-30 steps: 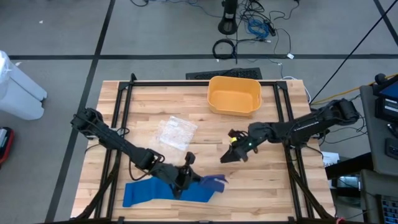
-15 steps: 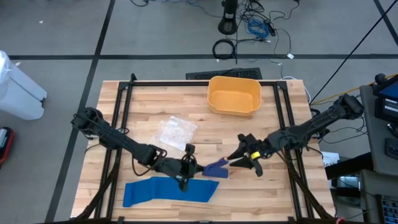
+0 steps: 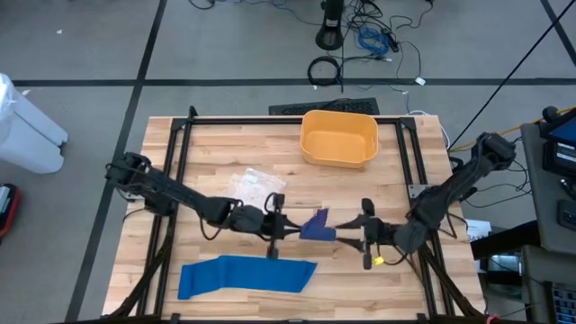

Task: Roll bandage
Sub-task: Roll the dark blue bandage

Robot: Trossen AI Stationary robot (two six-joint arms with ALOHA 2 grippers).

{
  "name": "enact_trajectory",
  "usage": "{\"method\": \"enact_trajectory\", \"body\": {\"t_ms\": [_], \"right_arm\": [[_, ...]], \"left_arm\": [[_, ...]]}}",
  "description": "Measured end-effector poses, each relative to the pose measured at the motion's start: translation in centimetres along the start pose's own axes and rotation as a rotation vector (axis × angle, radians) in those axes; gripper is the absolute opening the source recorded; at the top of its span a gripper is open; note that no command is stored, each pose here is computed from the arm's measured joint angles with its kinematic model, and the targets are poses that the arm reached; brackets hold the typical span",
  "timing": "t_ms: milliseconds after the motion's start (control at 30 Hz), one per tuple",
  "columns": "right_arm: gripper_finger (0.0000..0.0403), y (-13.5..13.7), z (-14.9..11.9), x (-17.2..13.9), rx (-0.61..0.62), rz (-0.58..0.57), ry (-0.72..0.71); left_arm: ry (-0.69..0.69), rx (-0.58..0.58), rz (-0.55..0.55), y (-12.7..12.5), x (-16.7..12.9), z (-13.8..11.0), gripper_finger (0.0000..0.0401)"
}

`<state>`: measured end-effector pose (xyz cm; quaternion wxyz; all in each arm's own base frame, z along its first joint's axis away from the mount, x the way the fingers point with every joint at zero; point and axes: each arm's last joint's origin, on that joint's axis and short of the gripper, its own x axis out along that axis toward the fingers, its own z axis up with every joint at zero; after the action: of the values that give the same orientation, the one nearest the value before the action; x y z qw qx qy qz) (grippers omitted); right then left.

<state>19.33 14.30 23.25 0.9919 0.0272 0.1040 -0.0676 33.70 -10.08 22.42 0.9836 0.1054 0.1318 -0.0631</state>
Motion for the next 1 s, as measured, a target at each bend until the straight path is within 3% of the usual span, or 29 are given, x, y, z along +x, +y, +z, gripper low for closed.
{"method": "enact_trajectory", "body": {"t_ms": [167,300,367,467,600,733,833,900,1000], "right_arm": [[0.0135,-0.5,-1.2,0.6,-0.054,-0.138,0.036],[0.0134,-0.5,0.2,0.7,-0.091,-0.127,0.020],[0.0134,-0.1,1.7,0.3,-0.134,-0.096,-0.008],[0.0134,0.6,2.8,-0.1,-0.202,-0.002,-0.012],[0.0134,1.1,2.4,0.8,-0.200,0.135,0.026],[0.0134,1.4,1.0,2.6,-0.192,0.112,0.067],[0.0134,1.7,0.7,3.5,-0.176,0.103,0.041],[0.0134,1.8,0.8,3.7,-0.201,0.082,0.014],[0.0134,1.8,1.3,3.3,-0.275,0.040,-0.025]], "left_arm": [[-0.073,-0.001,-0.122,0.2,0.0,0.3,0.0005],[-0.161,0.122,-0.442,-1.0,-0.3,0.6,0.0005],[-0.174,0.128,-0.522,-1.2,-0.4,0.6,0.0005],[-0.143,0.125,-0.539,-1.3,-0.4,0.3,0.0005],[-0.082,0.119,-0.556,-1.6,-0.5,-0.3,0.0005],[-0.080,0.122,-0.557,-1.9,-0.5,-0.3,0.0005],[-0.175,0.139,-0.515,-2.2,-0.6,0.7,0.0005],[-0.221,0.149,-0.448,-2.3,-0.7,1.3,0.0005],[-0.168,0.209,-0.442,-2.4,-0.6,0.7,0.0005]]}}
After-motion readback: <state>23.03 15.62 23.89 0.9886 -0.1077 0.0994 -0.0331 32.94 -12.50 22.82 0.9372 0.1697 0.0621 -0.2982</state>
